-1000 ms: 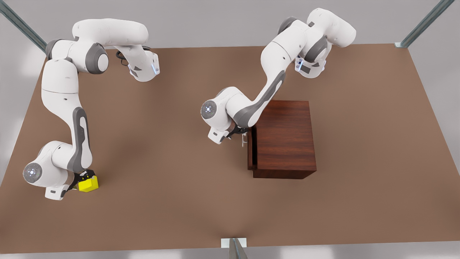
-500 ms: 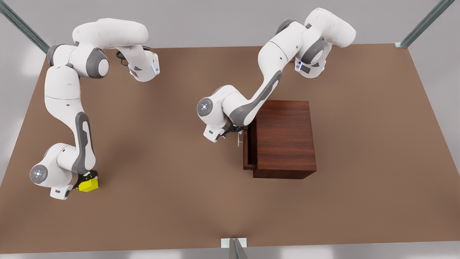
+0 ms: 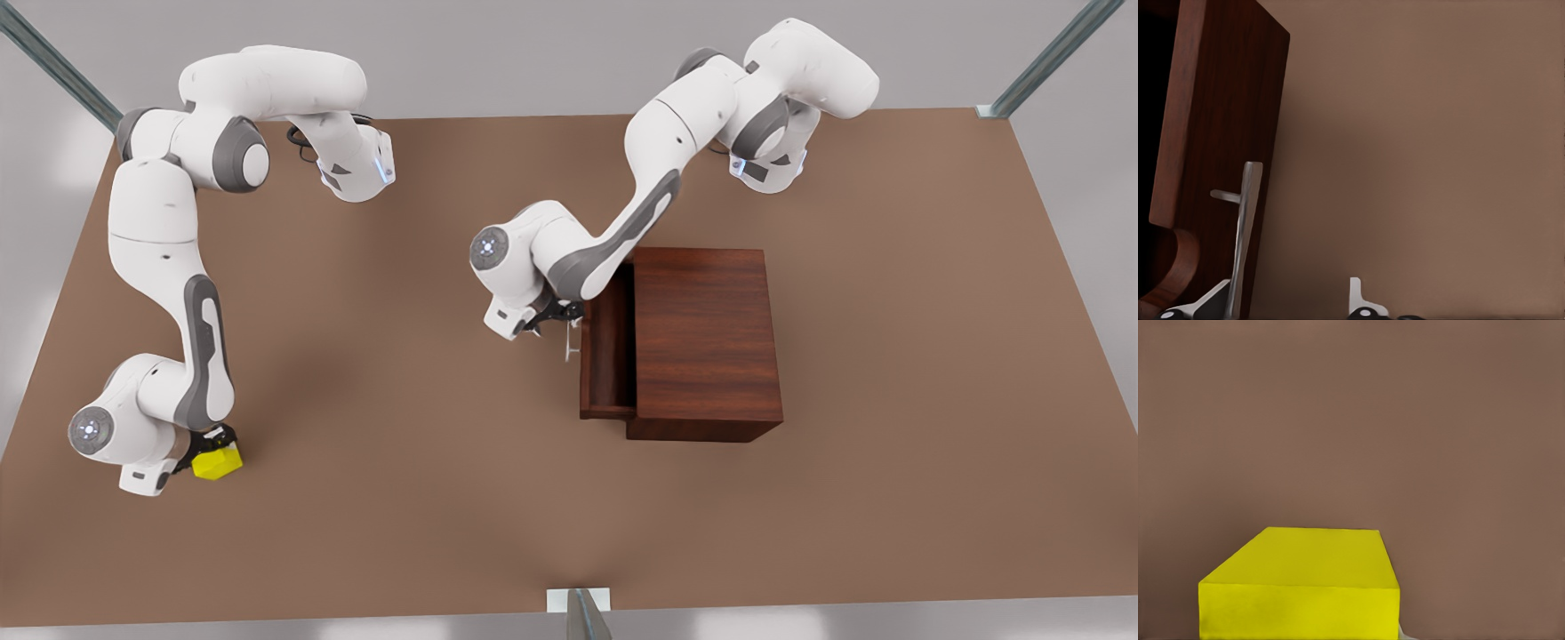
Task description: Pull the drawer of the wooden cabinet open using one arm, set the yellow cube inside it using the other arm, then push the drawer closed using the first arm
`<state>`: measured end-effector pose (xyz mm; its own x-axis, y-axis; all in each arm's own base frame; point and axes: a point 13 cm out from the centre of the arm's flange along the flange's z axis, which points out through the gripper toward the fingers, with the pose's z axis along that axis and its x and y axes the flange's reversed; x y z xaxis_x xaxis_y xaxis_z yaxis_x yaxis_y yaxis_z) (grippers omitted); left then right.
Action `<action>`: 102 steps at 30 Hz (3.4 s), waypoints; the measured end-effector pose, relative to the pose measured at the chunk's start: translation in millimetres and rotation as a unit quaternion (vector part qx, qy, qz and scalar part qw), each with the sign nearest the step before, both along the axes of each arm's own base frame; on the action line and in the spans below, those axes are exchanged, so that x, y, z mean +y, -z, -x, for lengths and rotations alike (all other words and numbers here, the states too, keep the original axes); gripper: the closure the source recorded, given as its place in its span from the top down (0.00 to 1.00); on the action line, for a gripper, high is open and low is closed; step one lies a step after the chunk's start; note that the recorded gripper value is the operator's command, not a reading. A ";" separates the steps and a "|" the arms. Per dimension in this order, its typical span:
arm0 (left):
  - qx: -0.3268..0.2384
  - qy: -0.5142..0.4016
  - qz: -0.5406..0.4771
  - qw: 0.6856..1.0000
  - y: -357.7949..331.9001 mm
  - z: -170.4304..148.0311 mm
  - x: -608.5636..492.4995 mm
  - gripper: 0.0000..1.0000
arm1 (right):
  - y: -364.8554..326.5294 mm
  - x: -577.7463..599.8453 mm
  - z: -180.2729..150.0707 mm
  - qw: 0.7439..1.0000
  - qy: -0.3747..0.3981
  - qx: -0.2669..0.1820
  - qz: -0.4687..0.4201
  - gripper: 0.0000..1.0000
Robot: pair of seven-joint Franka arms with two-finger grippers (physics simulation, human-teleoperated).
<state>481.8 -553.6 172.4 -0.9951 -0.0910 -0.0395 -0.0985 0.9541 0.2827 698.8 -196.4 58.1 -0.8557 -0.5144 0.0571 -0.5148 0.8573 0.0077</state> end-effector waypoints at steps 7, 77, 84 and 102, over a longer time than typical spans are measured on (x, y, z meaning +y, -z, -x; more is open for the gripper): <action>-0.021 -0.076 0.057 0.995 -211.4 -31.9 70.2 1.00 | -85.8 153.8 -43.0 0.994 -0.109 -0.011 -0.018 0.63; -0.084 -0.543 0.129 0.825 2.9 -13.0 -17.6 0.21 | -454.6 216.8 183.5 0.988 0.095 0.111 0.058 1.00; -0.065 -0.645 0.121 0.751 19.3 2.3 -20.7 0.21 | -449.9 219.4 185.2 0.981 0.139 0.118 0.066 1.00; -0.040 -0.713 0.087 0.694 20.2 -20.0 31.6 0.21 | -445.1 237.5 186.9 0.973 0.186 0.124 0.063 1.00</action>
